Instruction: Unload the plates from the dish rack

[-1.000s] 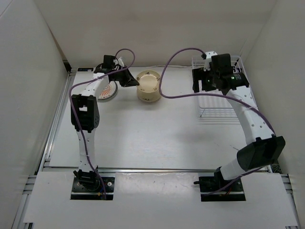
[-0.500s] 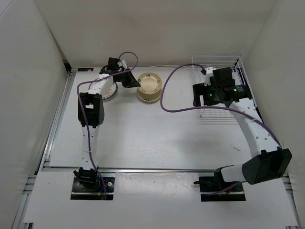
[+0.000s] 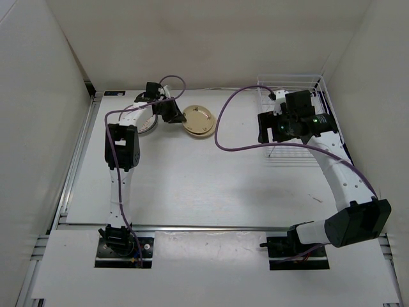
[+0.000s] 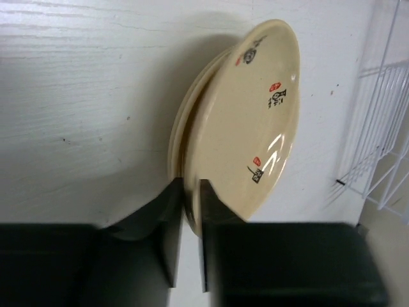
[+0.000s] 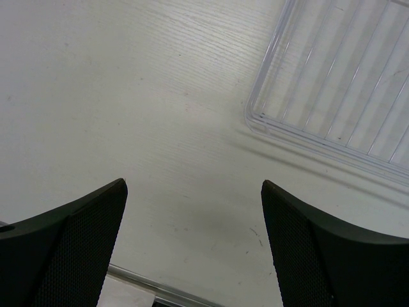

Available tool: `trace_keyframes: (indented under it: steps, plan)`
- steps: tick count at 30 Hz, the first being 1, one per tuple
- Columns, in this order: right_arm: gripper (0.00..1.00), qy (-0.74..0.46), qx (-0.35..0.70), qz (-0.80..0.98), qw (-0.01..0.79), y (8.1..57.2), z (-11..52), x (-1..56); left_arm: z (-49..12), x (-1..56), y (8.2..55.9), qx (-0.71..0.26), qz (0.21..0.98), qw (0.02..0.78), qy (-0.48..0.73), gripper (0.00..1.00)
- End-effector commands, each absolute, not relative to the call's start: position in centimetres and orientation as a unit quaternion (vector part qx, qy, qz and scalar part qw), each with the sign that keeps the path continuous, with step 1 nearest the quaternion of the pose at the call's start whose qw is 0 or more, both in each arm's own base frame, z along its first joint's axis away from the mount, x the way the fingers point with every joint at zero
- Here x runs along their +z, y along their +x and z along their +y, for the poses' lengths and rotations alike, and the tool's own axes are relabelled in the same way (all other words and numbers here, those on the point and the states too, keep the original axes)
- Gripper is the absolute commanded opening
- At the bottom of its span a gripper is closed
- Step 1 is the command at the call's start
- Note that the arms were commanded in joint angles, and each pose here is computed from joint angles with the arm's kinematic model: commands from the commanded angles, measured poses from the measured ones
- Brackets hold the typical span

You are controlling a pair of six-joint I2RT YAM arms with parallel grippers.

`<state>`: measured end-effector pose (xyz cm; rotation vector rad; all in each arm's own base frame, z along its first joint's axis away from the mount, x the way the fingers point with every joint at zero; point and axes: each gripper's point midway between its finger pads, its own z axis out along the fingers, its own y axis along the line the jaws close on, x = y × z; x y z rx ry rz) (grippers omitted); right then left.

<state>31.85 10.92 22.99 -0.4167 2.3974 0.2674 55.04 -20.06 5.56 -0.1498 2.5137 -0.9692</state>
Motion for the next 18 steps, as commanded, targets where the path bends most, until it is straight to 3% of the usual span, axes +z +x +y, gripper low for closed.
trace_keyframes:
  steps: [1, 3, 11, 14, 18]
  plan:
    - [0.88, -0.166, 0.113, 0.909, 0.364, 32.4, 11.5, 24.3, -20.7, 7.0, 55.1, -0.354, 0.903, 0.241, -0.025, 0.35]
    - [0.88, -0.166, 0.113, 0.909, 0.364, 32.4, 11.5, 24.3, -20.8, 7.6, 55.0, -0.357, 0.901, 0.245, -0.016, 0.48]
    - [0.88, -0.168, 0.117, 0.909, 0.363, 32.1, 11.6, 24.3, -21.3, 9.3, 54.9, -0.344, 0.898, 0.272, 0.019, 0.81]
    - [0.88, -0.168, 0.117, 0.907, 0.368, 32.0, 11.5, 24.6, -21.1, 9.6, 54.8, -0.323, 0.902, 0.285, 0.026, 0.92]
    - [0.88, -0.162, 0.103, 0.904, 0.383, 32.2, 11.0, 25.0, -20.5, 11.6, 54.2, -0.296, 0.903, 0.308, 0.042, 0.98]
